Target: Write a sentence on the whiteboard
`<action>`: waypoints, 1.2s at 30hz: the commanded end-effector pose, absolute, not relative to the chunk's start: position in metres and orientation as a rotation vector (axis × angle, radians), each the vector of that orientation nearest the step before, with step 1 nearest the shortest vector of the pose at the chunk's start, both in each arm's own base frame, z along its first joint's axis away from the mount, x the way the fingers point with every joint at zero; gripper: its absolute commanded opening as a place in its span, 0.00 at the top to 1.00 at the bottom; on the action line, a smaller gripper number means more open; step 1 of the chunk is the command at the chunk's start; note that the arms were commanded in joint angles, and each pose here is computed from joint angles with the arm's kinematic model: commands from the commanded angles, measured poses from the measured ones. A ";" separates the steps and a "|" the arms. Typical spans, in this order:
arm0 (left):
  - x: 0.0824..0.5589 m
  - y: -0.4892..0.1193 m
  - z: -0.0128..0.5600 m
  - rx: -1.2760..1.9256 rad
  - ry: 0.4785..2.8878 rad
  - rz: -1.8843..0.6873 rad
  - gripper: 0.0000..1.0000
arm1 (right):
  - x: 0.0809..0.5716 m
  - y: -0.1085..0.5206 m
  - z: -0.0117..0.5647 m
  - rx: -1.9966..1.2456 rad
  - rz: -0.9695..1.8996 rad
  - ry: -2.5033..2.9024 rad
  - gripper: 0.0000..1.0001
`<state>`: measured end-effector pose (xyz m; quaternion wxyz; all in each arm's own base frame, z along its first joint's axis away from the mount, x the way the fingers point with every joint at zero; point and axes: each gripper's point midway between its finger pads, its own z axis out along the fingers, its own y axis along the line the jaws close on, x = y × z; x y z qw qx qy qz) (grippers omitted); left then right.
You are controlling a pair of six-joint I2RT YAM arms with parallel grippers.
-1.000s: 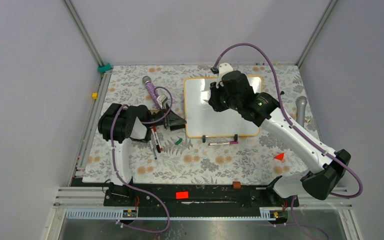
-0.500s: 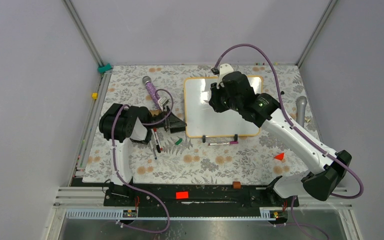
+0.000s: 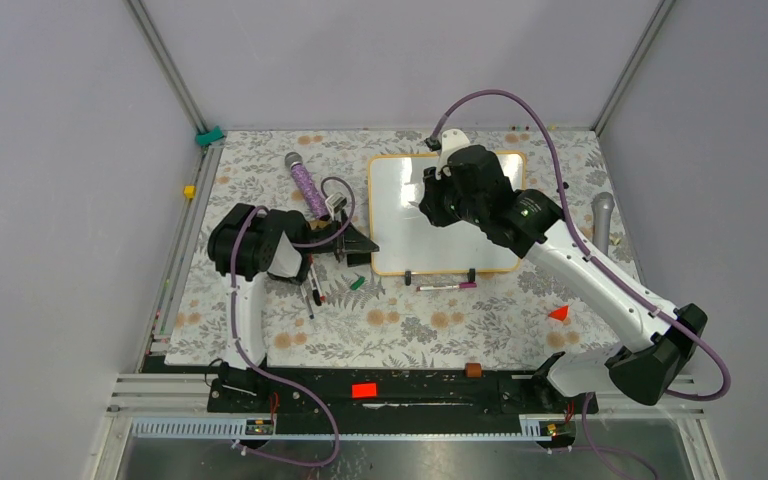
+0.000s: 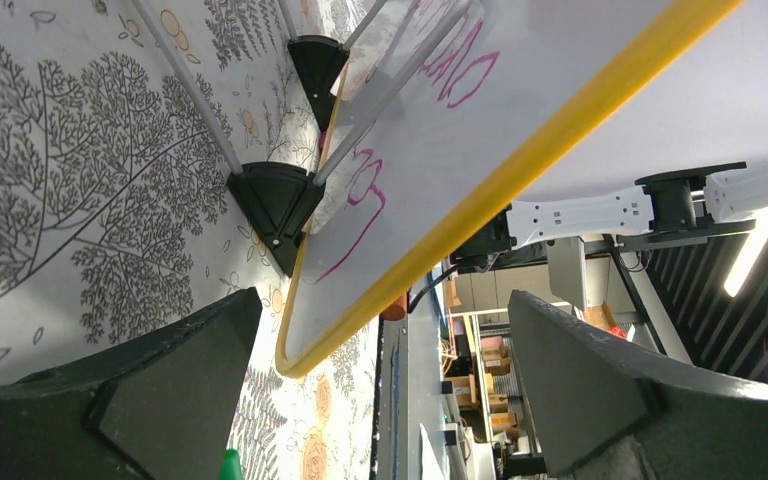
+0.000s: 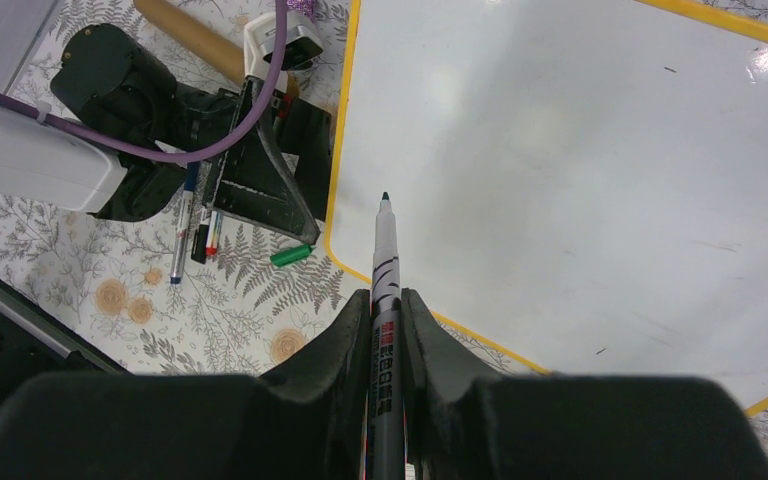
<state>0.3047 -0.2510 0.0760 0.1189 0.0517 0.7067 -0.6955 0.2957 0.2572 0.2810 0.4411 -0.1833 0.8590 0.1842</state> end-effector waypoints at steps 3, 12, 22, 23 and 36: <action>0.308 -0.259 0.068 0.201 2.069 -2.057 0.01 | 0.293 0.259 0.300 -0.431 0.506 2.073 1.00; 0.312 -0.261 0.048 0.088 2.145 -2.113 0.01 | 0.292 0.259 0.300 -0.428 0.510 2.074 1.00; 0.315 -0.262 0.030 -0.005 2.203 -2.155 0.01 | 0.293 0.261 0.300 -0.427 0.514 2.075 1.00; 0.316 -0.262 0.030 -0.005 2.204 -2.156 0.01 | 0.293 0.261 0.300 -0.429 0.515 2.077 1.00; 0.333 -0.264 0.033 -0.101 2.201 -2.170 0.01 | 0.299 0.265 0.296 -0.371 0.515 2.114 1.00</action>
